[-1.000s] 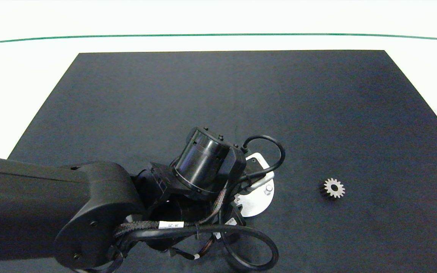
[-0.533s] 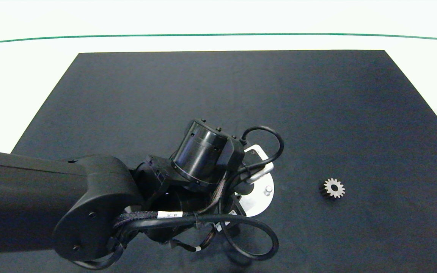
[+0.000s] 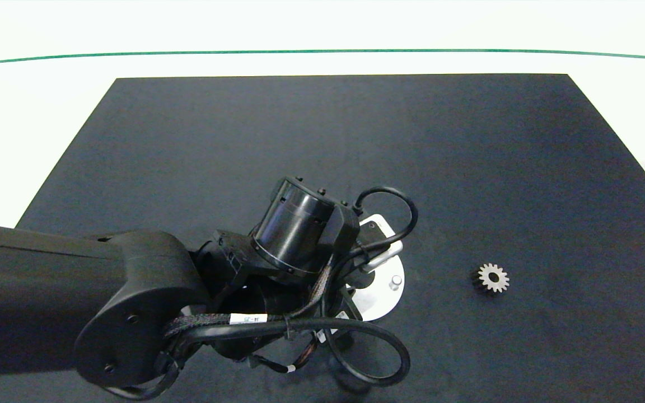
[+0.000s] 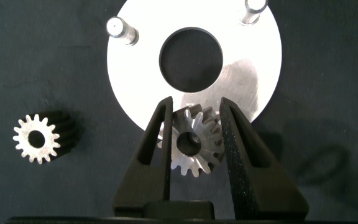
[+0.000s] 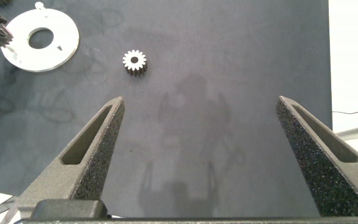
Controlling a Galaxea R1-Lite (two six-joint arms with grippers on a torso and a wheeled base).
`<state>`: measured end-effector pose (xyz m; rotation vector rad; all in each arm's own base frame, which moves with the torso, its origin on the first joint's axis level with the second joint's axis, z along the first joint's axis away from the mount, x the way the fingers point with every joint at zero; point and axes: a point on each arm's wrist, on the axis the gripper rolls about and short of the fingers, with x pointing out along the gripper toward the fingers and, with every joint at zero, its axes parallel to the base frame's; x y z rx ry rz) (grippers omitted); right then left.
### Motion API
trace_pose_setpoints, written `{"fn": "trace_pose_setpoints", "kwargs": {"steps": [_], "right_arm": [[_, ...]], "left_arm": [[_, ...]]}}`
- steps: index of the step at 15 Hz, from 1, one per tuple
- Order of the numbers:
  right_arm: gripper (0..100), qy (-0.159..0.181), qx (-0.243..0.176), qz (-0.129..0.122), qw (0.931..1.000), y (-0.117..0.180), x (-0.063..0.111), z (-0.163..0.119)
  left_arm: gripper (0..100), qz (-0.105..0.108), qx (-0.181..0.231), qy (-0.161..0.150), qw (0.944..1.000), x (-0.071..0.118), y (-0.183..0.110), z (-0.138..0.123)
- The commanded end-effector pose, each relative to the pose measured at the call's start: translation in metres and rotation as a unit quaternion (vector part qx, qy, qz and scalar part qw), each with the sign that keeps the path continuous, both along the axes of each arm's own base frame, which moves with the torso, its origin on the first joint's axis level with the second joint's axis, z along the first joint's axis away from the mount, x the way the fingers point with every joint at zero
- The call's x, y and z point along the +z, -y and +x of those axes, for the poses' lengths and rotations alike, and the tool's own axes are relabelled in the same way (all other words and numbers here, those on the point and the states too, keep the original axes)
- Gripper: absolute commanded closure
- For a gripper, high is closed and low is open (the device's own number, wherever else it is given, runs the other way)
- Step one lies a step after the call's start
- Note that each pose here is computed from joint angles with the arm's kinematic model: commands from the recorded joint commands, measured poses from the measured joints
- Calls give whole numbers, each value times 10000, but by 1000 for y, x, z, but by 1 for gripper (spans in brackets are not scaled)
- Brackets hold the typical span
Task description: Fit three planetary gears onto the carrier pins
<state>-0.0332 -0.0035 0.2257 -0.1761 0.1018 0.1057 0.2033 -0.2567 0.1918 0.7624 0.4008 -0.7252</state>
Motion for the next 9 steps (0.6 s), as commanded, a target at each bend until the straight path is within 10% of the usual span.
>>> {"fn": "trace_pose_setpoints", "kwargs": {"steps": [1,2,9], "right_arm": [[0,-7,1,-7,10000,0,1,0],[0,0,1,-6,10000,0,1,0],[0,-53,9,-11,10000,0,1,2]], "left_arm": [[87,-2,3,-13,10000,-1,0,-1],[0,-7,0,-16,10000,-1,1,-1],[0,-26,0,-2,10000,10,-3,-4]]}}
